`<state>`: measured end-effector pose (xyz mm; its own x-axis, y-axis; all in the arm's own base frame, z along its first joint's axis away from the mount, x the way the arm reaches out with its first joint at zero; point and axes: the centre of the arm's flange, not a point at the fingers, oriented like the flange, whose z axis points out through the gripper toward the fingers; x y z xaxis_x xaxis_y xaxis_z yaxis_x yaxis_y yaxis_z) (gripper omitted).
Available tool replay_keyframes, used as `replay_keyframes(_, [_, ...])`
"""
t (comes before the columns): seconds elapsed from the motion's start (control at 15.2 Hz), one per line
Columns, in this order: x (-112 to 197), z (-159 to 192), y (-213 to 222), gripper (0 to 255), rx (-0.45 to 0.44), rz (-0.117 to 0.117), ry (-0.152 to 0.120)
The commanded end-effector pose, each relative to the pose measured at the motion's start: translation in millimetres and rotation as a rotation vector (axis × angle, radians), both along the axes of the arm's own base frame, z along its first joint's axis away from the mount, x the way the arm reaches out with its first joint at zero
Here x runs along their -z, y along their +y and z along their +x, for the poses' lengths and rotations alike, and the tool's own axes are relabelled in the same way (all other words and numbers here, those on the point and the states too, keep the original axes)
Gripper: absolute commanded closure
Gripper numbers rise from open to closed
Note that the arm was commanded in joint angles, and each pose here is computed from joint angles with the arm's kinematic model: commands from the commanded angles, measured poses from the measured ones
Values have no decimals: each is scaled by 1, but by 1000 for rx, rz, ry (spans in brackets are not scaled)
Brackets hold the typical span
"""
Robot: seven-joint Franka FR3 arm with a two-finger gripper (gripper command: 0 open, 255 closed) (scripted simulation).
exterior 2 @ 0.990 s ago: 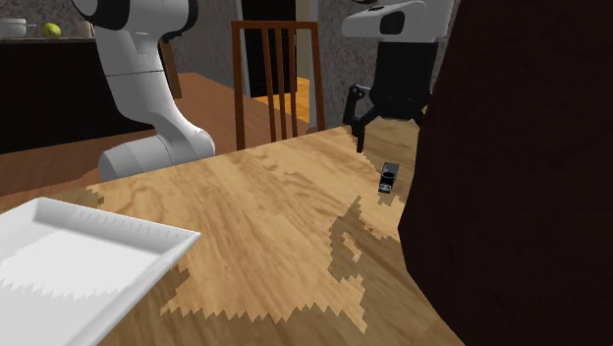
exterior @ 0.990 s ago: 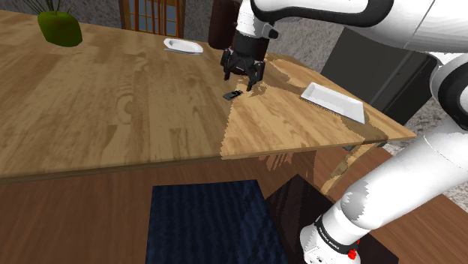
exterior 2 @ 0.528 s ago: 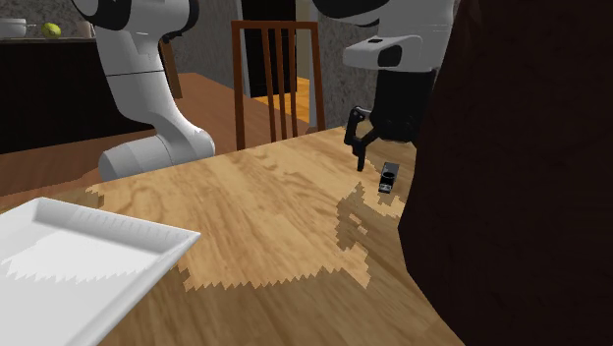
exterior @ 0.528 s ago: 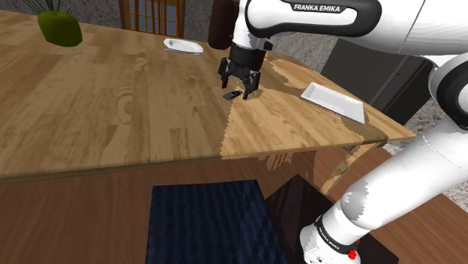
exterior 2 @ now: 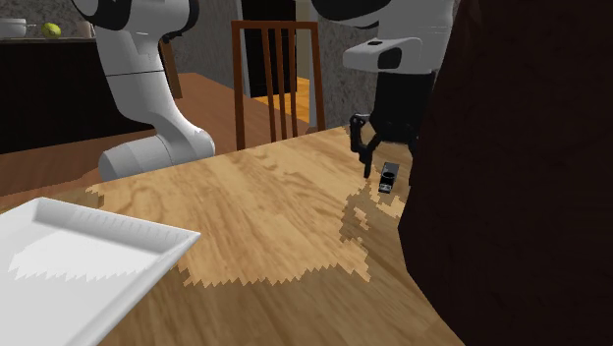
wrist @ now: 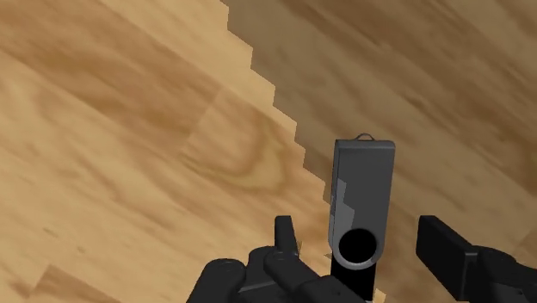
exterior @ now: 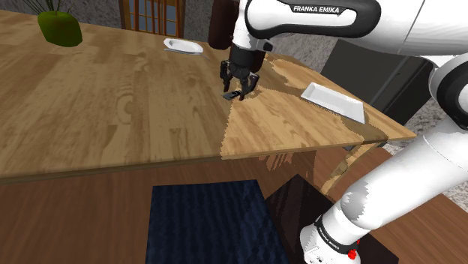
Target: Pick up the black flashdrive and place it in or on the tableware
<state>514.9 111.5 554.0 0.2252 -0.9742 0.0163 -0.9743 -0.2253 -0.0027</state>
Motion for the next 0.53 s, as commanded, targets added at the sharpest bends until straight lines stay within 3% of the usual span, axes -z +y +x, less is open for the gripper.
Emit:
replay_keyframes(0.0, [2,0,0,255,0,0,4])
replay_keyframes(0.46, [1,-1,-2,255,0,0,4])
